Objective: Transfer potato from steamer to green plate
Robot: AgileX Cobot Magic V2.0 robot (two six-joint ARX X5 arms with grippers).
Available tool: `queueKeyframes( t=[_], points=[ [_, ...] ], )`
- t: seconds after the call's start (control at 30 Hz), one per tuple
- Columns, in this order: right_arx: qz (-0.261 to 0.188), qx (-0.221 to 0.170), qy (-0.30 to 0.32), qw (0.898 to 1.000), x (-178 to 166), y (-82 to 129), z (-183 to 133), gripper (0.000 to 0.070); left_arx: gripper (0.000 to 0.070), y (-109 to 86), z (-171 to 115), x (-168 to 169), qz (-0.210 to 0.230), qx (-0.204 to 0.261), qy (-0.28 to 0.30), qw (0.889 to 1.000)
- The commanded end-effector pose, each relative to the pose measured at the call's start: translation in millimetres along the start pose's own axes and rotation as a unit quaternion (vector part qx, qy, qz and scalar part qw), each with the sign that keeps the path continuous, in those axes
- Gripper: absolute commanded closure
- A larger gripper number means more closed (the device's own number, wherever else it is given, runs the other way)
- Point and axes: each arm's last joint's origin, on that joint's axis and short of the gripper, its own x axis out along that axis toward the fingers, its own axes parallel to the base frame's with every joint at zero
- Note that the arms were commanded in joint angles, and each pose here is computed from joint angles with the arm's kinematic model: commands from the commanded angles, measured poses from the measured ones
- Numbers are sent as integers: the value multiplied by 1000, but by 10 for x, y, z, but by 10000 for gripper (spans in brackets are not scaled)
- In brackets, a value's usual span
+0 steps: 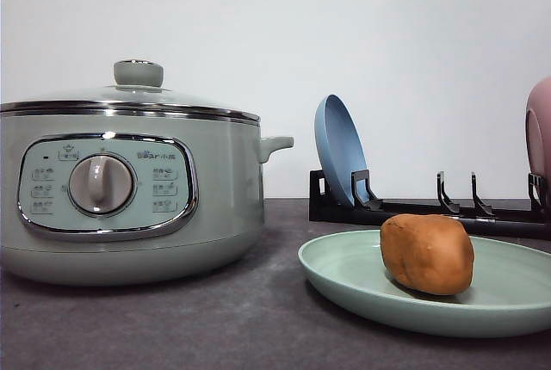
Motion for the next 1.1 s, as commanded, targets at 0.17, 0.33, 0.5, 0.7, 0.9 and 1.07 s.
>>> queueKeyframes(
  t=[0.17,0.33,0.5,0.7,0.9,1.07],
  points=[
    [1,8,2,1000,4,0,-16,700,700,-7,-74,19,-1,-2,13,1000],
    [1,8,2,1000,4,0,-16,700,699,-7,-74,19,-1,-2,13,1000],
    [1,8,2,1000,4,0,-16,700,700,-7,-74,19,-1,-2,13,1000],
    [1,8,2,1000,4,0,-16,700,700,-7,-74,19,-1,-2,13,1000],
    [1,8,2,1000,4,0,-16,700,700,-7,-74,19,-1,-2,13,1000],
    [1,8,2,1000,4,0,-16,700,699,-7,-74,19,-1,-2,13,1000]
  ],
)
